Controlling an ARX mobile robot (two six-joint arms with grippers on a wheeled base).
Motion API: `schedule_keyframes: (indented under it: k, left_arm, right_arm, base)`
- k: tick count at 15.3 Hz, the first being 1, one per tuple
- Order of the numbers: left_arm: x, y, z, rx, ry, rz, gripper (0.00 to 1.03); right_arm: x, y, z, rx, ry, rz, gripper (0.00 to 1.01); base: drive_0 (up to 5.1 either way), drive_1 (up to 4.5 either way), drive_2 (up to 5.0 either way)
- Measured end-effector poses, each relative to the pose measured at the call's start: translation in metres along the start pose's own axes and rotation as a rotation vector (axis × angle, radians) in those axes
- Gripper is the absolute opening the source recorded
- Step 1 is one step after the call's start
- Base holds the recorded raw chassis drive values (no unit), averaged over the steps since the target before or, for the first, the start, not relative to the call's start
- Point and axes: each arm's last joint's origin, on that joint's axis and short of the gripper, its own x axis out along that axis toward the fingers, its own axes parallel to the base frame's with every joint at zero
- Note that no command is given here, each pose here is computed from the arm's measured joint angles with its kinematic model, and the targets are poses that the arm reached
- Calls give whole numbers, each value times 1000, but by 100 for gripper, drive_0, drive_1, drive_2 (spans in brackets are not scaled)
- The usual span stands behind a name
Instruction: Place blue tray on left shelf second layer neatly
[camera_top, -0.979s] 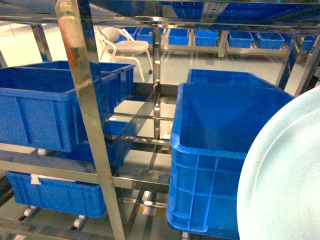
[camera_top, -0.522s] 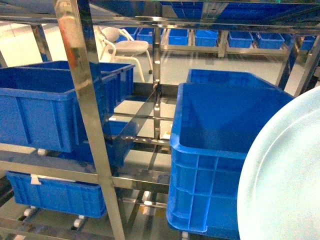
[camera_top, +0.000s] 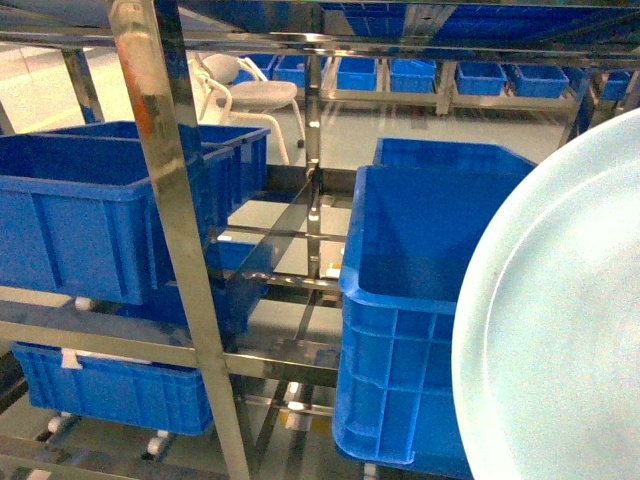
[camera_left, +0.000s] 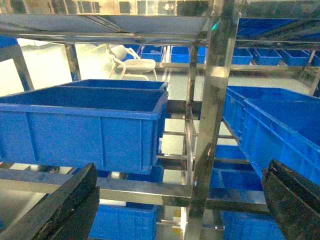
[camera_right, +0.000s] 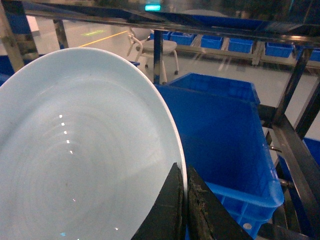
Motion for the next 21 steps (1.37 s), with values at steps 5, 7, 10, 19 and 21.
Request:
schedule_keyframes:
  k: [5, 7, 10, 19, 21]
  left_arm:
    - [0, 0, 0, 0, 0, 0, 98]
    - [0, 0, 0, 0, 0, 0, 98]
    - [0, 0, 0, 0, 0, -1, 98]
    - [0, 0, 0, 0, 0, -1, 98]
    - [0, 0, 0, 0, 0, -1, 98]
  right_arm:
    - [44, -12, 11, 5, -4, -16, 2]
    - [64, -18, 7, 10, 17, -26, 2]
    - [99, -36, 5, 14, 29, -77, 2]
    - [149, -68, -9, 21, 73, -158, 2]
    - [151, -69, -10, 21, 73, -160, 2]
  base:
    - [0, 0, 0]
    - [0, 0, 0]
    - [0, 0, 0]
    - [0, 0, 0]
    - [0, 0, 0]
